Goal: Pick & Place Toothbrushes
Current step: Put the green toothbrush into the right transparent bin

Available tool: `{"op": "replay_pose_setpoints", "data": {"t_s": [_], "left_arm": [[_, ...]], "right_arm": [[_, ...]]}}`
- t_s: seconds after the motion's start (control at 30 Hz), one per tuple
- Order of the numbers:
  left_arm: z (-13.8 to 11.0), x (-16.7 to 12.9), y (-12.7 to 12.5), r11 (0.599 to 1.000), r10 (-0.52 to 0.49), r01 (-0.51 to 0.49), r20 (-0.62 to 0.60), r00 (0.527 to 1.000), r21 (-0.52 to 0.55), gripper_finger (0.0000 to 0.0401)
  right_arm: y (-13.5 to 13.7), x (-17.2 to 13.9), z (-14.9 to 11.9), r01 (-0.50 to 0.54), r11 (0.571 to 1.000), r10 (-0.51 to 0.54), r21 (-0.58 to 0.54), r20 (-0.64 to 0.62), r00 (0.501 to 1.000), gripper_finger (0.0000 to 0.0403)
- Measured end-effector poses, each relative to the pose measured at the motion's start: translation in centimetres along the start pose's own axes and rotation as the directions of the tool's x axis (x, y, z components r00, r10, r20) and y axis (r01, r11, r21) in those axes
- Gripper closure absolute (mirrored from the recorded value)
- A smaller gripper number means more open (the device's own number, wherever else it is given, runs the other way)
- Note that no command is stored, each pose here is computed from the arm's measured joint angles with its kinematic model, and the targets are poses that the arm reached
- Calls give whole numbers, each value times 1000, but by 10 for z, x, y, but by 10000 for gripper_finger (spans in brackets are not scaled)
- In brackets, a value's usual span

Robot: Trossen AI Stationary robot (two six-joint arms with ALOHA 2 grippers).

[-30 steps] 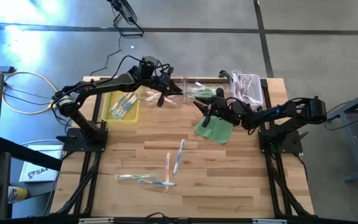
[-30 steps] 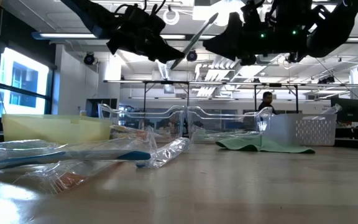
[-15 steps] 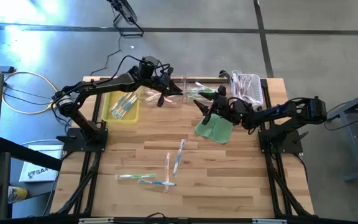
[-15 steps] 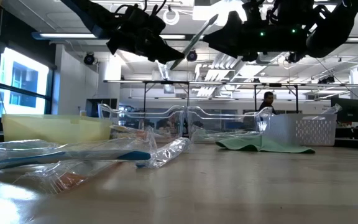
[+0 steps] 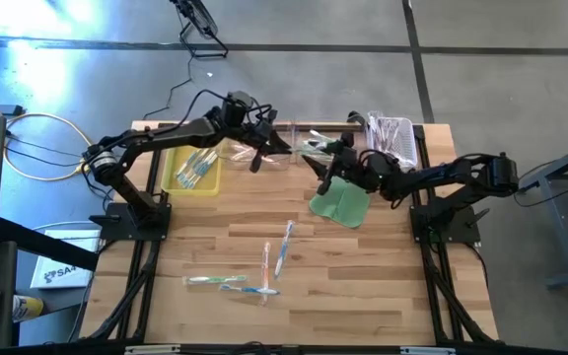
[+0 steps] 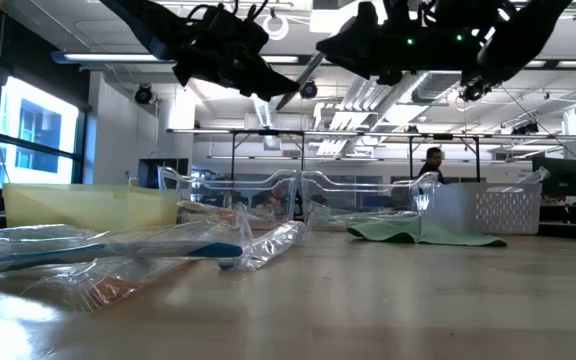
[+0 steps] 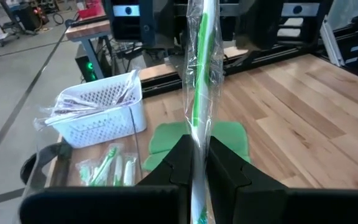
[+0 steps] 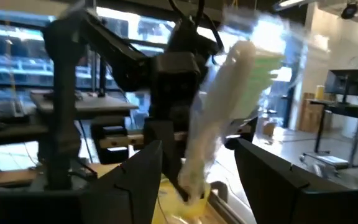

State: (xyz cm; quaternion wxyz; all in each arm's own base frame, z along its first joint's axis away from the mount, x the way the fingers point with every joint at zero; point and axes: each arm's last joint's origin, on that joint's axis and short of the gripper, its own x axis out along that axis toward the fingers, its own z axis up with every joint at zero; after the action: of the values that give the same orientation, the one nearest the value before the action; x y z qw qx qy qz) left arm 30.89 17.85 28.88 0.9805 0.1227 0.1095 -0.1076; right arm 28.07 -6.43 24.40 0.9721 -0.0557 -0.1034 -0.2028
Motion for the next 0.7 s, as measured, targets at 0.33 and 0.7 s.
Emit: {"op": "replay_pose_setpoints", "data": {"t_s": [0.33, 0.7], "left_arm": [[0, -1, 1, 1000, 8, -8, 1, 1000, 2, 382], [0, -1, 1, 1000, 5, -5, -3, 1000, 6, 382]], "right_arm": [[0, 4, 2, 14, 1000, -15, -28, -15, 1000, 288], [3, 3, 2, 9, 1000, -9, -28, -16, 1000, 389]]}}
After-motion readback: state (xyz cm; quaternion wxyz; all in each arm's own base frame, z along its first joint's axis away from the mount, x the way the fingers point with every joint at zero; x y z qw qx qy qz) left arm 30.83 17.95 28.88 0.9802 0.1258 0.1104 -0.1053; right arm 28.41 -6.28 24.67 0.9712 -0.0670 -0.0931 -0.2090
